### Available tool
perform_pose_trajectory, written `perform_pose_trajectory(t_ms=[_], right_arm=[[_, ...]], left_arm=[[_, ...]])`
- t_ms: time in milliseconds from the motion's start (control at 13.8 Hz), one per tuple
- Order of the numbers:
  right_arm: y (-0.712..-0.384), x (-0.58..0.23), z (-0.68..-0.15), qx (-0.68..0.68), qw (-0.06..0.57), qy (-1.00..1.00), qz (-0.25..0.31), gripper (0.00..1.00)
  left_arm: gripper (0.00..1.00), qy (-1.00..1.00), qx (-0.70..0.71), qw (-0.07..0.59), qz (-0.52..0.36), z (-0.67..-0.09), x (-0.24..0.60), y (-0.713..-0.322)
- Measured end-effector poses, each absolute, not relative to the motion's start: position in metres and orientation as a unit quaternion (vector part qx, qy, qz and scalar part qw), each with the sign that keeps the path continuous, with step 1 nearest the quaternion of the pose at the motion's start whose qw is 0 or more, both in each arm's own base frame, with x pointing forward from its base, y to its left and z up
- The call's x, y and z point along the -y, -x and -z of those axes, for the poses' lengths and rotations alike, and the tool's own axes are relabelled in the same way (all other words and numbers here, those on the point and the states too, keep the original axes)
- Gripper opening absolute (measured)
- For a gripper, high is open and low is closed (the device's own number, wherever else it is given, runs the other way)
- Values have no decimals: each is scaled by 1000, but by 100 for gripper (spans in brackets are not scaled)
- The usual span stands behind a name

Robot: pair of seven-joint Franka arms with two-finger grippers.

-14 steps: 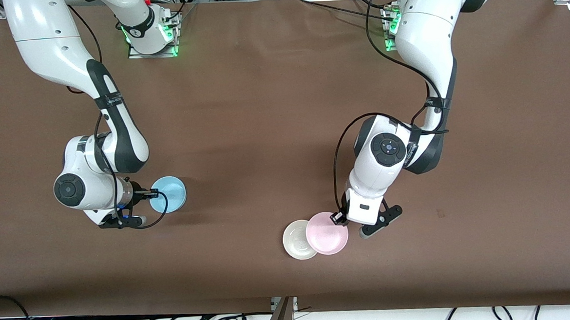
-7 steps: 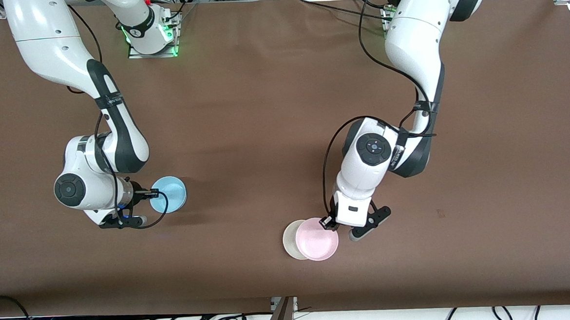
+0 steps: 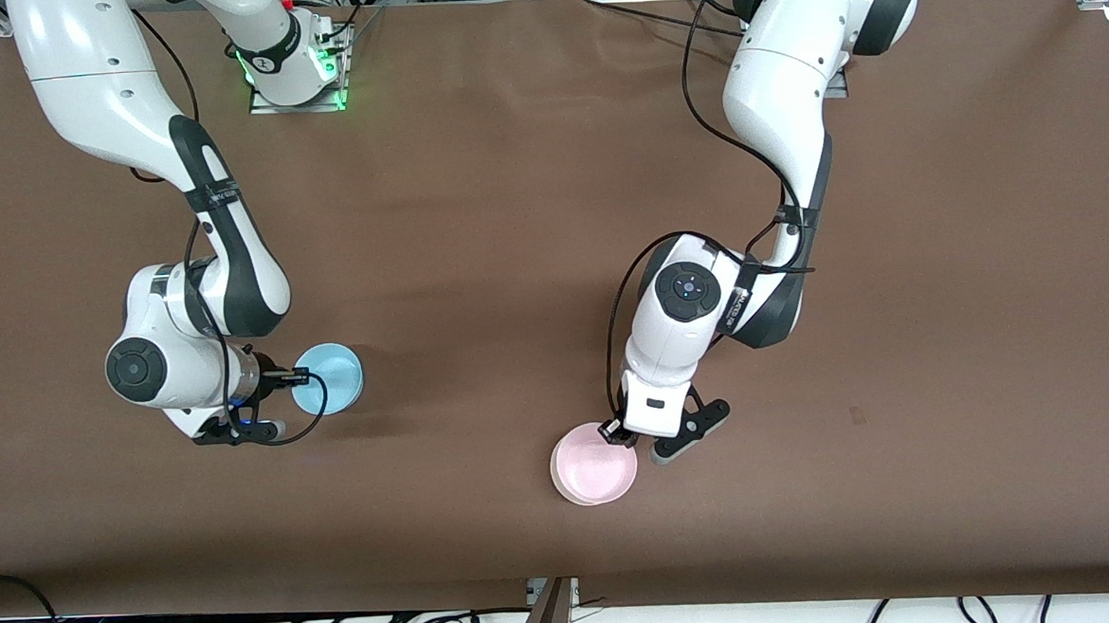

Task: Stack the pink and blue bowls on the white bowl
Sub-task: 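Lower the pink bowl into the white bowl and open the left gripper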

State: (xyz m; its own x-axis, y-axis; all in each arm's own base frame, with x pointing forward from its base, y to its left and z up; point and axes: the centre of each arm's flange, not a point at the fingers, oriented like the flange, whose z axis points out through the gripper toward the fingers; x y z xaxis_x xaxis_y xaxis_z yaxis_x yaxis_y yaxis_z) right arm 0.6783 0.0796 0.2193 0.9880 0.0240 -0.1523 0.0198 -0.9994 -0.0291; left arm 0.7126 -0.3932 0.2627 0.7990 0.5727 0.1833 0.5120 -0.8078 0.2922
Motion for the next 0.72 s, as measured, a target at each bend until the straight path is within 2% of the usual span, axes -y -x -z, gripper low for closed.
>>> perform_pose_trajectory(t_ms=[722], right_arm=[[-679, -80, -220, 11, 14, 997, -76, 2]], left_arm=[[2, -941, -292, 114, -132, -246, 399, -710]])
